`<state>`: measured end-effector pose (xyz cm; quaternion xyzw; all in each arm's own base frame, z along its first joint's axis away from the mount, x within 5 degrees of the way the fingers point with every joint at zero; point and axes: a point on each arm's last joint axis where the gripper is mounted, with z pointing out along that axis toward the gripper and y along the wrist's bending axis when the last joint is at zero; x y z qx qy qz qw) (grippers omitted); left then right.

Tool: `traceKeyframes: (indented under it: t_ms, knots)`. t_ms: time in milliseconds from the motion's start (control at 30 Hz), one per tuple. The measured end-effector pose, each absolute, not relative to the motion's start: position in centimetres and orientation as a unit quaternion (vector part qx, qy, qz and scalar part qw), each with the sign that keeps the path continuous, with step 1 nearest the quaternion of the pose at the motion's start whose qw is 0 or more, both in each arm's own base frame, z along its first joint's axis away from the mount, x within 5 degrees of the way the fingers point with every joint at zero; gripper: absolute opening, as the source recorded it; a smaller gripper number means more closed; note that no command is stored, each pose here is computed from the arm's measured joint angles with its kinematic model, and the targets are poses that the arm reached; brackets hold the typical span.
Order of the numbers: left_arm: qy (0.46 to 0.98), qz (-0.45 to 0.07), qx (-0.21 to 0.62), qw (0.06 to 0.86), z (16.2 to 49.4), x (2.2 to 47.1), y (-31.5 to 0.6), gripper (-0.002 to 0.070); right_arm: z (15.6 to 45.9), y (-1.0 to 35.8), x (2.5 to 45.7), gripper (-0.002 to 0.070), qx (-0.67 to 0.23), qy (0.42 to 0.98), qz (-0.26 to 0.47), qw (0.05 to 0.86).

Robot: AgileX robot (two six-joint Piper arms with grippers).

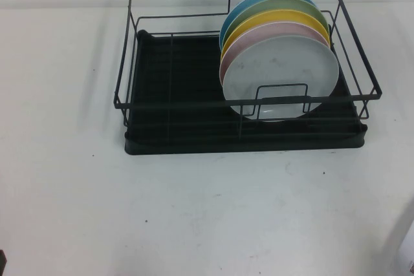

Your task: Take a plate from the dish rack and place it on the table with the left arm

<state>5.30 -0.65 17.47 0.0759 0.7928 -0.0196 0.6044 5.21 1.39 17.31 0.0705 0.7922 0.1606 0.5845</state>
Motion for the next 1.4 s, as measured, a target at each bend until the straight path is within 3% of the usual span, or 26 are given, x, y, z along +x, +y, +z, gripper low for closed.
traceKeyframes:
  t_ms: [833,933,1133,1400]
  knots:
    - [0.793,-0.023,0.073,0.604,17.5,5.3,-0.7,-0.0003,17.3,1.4,5.2,-0.0018,0.070,0.792,0.161,0.585]
    - [0.787,-0.071,0.030,0.613,17.7,5.3,-0.9,-0.0003,17.3,1.4,5.2,-0.0018,0.070,0.792,0.161,0.585]
    - [0.705,-0.278,-0.166,0.631,19.4,5.6,-1.2,-0.0003,17.3,1.4,5.2,-0.0018,0.070,0.792,0.161,0.585]
    - [0.669,-0.308,-0.198,0.646,20.1,5.6,-1.0,-0.0003,17.3,1.4,5.2,-0.0018,0.071,0.792,0.162,0.584]
